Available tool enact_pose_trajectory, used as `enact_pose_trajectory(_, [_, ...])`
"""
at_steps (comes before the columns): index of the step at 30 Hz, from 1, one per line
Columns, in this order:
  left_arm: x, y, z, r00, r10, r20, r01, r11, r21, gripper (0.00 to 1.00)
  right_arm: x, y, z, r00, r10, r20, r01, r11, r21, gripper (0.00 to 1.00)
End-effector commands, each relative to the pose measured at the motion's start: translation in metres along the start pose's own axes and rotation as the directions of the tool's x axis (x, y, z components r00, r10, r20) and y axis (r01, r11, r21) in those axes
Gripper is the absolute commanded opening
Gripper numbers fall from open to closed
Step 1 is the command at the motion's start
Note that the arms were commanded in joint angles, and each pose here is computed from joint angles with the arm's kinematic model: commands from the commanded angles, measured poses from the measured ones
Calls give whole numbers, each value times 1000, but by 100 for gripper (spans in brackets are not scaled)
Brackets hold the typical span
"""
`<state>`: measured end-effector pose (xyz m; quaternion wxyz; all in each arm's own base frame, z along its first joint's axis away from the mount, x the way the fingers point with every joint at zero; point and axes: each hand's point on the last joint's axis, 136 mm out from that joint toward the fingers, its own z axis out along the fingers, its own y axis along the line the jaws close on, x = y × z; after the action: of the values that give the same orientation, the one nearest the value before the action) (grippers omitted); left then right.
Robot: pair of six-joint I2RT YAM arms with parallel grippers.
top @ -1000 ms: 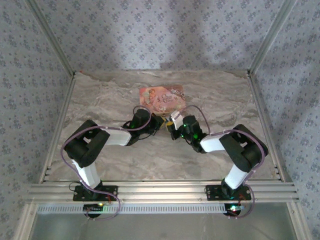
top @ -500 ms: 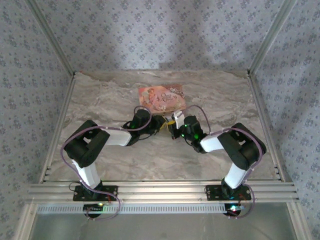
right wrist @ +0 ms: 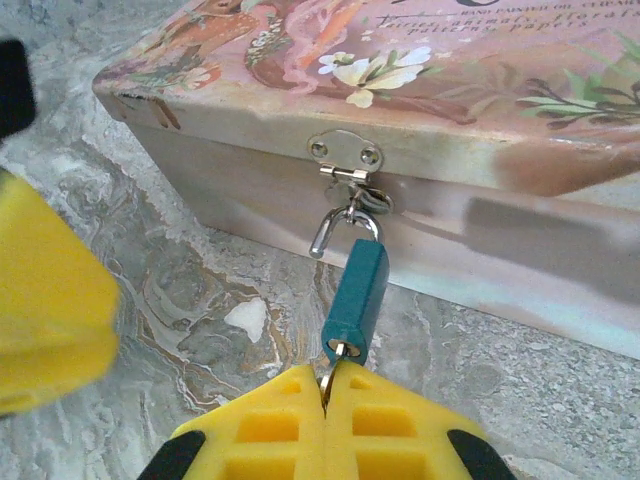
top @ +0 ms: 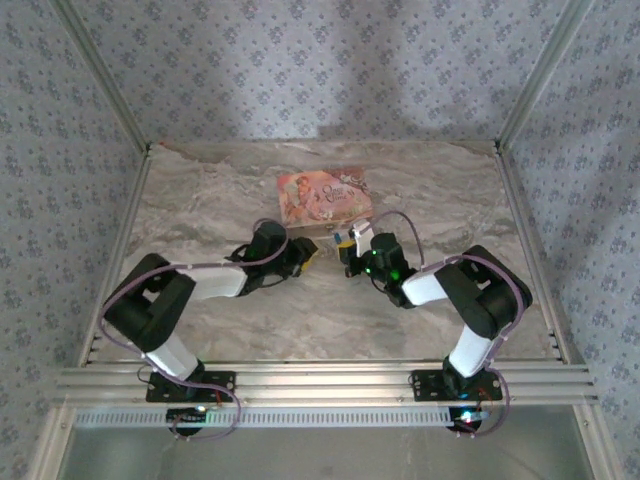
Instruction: Unlock a padlock with a key
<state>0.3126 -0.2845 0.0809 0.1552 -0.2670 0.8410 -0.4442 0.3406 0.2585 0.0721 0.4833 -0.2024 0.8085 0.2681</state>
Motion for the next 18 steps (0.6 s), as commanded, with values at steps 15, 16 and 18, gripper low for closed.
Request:
enact_pose_trajectory(15, [-90,-5,-92,938,257,233,-208,954,-215,73,17,-2,-5,813,579,-56,-582,810,-78,0])
enact_pose_trajectory(16, [-95,-7,-95,934,264,240,-212,952,-220,73,18,-4,-4,797,601,-62,-604,793,-74,0])
enact_pose_trajectory(18, [-105,-9,-99,928,282,244,-226,946,-233,74,22,-5,-3,762,643,-72,-647,760,-64,0])
